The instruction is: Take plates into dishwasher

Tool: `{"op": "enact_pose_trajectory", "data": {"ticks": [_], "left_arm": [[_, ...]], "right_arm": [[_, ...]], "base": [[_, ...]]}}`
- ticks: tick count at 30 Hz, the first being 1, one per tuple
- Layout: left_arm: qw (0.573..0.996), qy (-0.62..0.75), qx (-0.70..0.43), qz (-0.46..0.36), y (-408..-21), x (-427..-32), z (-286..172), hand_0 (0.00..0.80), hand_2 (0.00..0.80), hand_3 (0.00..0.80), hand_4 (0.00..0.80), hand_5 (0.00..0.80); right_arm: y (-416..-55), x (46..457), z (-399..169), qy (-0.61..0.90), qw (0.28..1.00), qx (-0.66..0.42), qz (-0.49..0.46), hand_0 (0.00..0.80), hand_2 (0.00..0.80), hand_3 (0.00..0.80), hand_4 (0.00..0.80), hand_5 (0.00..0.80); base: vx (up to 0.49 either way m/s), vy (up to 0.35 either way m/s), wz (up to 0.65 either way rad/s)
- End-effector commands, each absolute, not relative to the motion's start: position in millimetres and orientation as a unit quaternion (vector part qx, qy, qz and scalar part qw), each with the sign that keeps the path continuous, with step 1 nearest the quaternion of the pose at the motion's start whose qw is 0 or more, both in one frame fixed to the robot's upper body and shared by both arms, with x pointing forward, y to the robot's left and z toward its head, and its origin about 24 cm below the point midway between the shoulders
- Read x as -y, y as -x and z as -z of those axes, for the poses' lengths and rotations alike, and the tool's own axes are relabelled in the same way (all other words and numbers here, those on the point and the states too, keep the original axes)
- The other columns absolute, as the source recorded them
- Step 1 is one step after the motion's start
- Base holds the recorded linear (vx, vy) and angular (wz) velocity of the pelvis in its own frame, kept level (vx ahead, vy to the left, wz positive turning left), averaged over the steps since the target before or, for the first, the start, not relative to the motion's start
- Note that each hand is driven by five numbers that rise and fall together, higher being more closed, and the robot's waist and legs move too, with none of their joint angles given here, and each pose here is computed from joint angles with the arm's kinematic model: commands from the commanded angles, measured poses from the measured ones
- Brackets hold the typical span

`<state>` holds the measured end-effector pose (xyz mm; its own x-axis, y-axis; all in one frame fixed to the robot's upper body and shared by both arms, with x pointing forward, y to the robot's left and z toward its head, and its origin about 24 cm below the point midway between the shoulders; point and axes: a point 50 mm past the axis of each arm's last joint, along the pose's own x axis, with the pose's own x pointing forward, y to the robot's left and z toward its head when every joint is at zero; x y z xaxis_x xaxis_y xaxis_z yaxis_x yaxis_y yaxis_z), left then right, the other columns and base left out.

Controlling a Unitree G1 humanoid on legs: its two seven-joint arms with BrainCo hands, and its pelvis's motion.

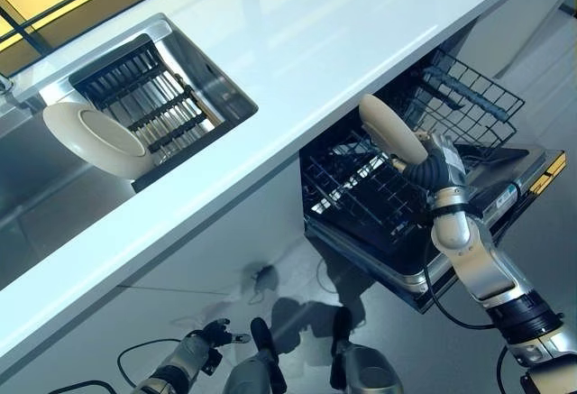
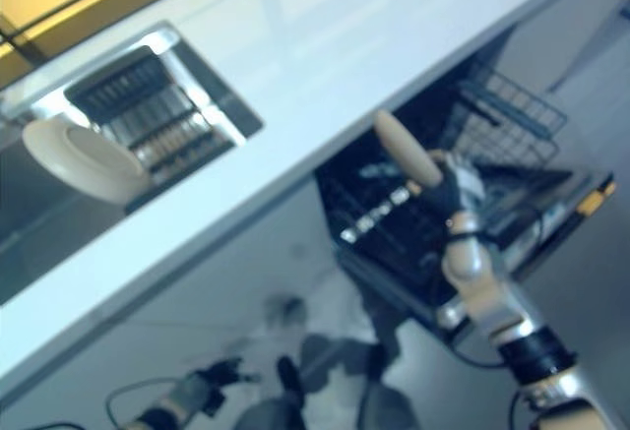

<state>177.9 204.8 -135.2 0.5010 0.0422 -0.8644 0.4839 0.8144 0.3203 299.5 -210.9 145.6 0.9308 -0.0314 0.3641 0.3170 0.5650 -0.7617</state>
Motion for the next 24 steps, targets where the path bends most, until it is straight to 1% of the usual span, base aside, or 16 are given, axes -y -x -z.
{"op": "enact_pose_trajectory", "data": {"ticks": [1,15,24], "left_arm": [[0.823,-0.282,-0.479,0.117,-183,-215,131,0.000,0.000,0.000,0.000,0.000],[0.821,-0.286,-0.478,0.124,-186,-213,129,0.000,0.000,0.000,0.000,0.000],[0.821,-0.289,-0.476,0.128,-189,-214,127,0.000,0.000,0.000,0.000,0.000]], "right_arm": [[-303,187,-154,0.421,0.878,0.209,0.086,0.800,0.800,0.800,0.800,0.800],[-315,190,-114,0.449,0.883,0.117,0.066,0.800,0.800,0.800,0.800,0.800],[-321,193,-100,0.475,0.875,0.075,0.054,0.800,0.800,0.800,0.800,0.800]], "base": [[0.000,0.000,0.00],[0.000,0.000,0.00],[0.000,0.000,0.00]]}}
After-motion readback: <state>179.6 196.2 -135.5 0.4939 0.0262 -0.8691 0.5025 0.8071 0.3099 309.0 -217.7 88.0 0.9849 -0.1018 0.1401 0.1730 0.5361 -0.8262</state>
